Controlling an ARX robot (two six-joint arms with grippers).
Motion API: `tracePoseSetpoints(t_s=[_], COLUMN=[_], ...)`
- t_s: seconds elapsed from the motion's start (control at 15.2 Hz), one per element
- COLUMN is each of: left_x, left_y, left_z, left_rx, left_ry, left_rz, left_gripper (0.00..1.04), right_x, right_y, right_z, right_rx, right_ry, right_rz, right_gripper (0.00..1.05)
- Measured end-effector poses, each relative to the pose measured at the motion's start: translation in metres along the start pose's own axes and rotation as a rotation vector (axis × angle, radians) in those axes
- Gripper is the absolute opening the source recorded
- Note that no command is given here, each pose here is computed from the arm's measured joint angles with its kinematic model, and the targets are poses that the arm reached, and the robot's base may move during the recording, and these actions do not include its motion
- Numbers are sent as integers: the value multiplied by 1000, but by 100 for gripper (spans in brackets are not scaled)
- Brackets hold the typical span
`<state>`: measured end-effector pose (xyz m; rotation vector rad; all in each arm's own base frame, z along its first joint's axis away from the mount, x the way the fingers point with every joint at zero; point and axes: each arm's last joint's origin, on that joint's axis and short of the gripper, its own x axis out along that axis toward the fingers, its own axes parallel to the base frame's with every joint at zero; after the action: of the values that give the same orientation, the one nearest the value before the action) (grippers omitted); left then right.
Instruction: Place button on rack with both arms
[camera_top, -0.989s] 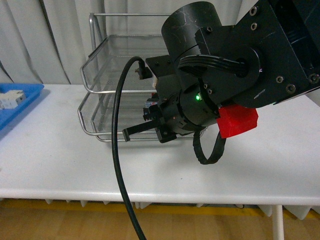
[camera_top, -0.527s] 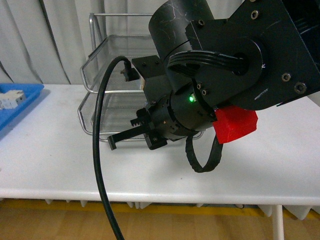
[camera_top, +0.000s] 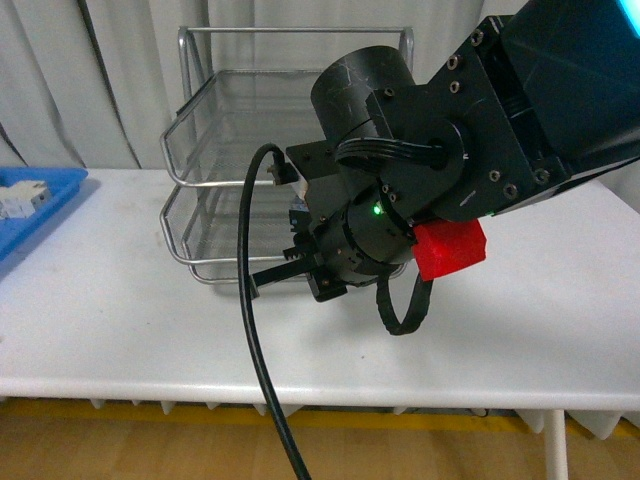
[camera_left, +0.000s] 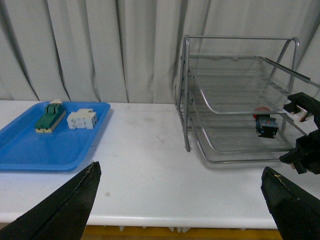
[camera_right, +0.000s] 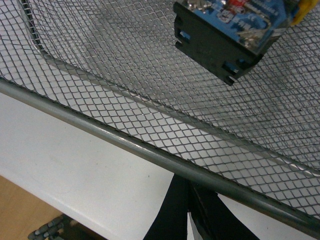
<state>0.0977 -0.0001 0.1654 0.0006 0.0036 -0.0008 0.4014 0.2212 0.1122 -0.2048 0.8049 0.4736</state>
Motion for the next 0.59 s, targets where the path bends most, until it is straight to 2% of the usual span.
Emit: tracePoseSetpoints(t_s=[0.33, 0.59], left_x=[0, 0], left_y=[0, 0], left_z=[0, 0], left_rx=[0, 0], left_ry=[0, 0], left_rz=[0, 0], left_gripper=[98, 98], right_x=[13, 11], right_y=[-17, -27], right_z=[13, 14], right_rx=[2, 19], right_ry=[-18, -56], right_rz=[-51, -72], right_gripper=[2, 2])
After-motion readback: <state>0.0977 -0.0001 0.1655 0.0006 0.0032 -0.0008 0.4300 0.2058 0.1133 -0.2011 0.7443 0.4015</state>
